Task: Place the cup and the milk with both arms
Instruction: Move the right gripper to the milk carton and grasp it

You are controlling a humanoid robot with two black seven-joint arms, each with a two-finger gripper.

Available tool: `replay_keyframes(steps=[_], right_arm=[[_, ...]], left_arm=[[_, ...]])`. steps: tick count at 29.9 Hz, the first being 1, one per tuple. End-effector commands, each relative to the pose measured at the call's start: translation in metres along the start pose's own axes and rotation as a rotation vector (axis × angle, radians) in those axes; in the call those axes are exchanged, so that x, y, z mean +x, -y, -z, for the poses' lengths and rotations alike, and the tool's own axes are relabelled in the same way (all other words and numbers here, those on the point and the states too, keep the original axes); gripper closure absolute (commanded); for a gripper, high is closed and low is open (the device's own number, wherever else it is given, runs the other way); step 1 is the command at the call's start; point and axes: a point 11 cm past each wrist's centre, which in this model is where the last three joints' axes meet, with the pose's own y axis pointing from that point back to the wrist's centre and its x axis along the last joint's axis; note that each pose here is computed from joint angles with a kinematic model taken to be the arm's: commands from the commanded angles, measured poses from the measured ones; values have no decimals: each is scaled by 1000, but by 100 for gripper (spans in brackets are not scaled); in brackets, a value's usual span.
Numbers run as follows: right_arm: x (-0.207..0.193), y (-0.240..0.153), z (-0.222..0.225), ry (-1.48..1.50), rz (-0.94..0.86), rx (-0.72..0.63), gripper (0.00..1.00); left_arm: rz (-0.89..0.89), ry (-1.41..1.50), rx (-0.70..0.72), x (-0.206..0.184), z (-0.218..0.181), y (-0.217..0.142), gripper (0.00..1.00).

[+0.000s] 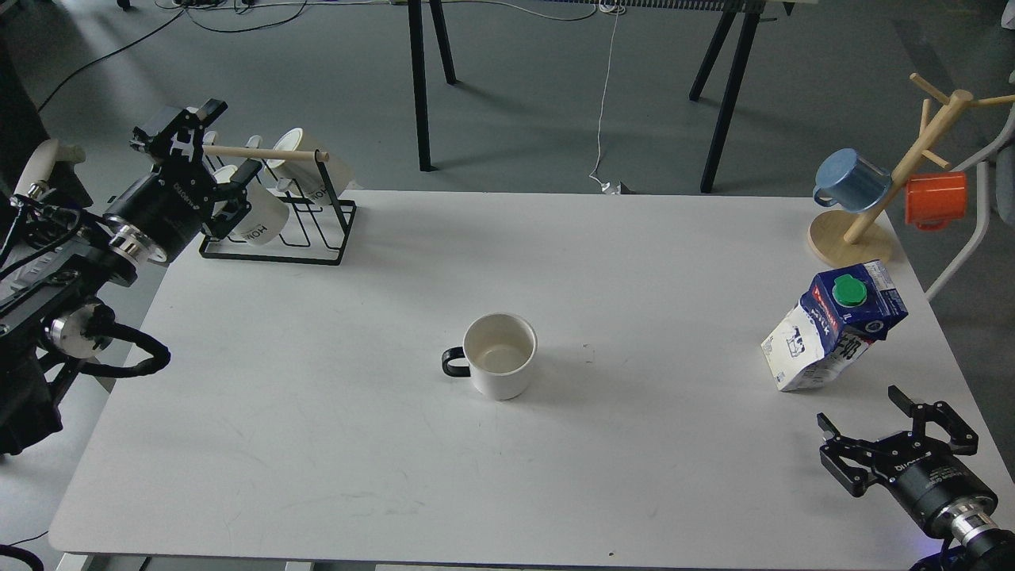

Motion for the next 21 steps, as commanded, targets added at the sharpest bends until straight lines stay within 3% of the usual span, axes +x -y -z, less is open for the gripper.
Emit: replay_keyframes(steps=[1, 11, 21], right_arm=[[-11, 12, -4, 7, 34, -6, 3], [-37, 38, -10, 11, 110, -9, 3], [-39, 47, 14, -7, 107, 61, 3]], left_arm=[[-3, -2, 6, 0, 3, -2, 8], [-23, -12, 46, 5, 20, -17, 6], [-32, -14, 65, 8, 28, -24, 6]])
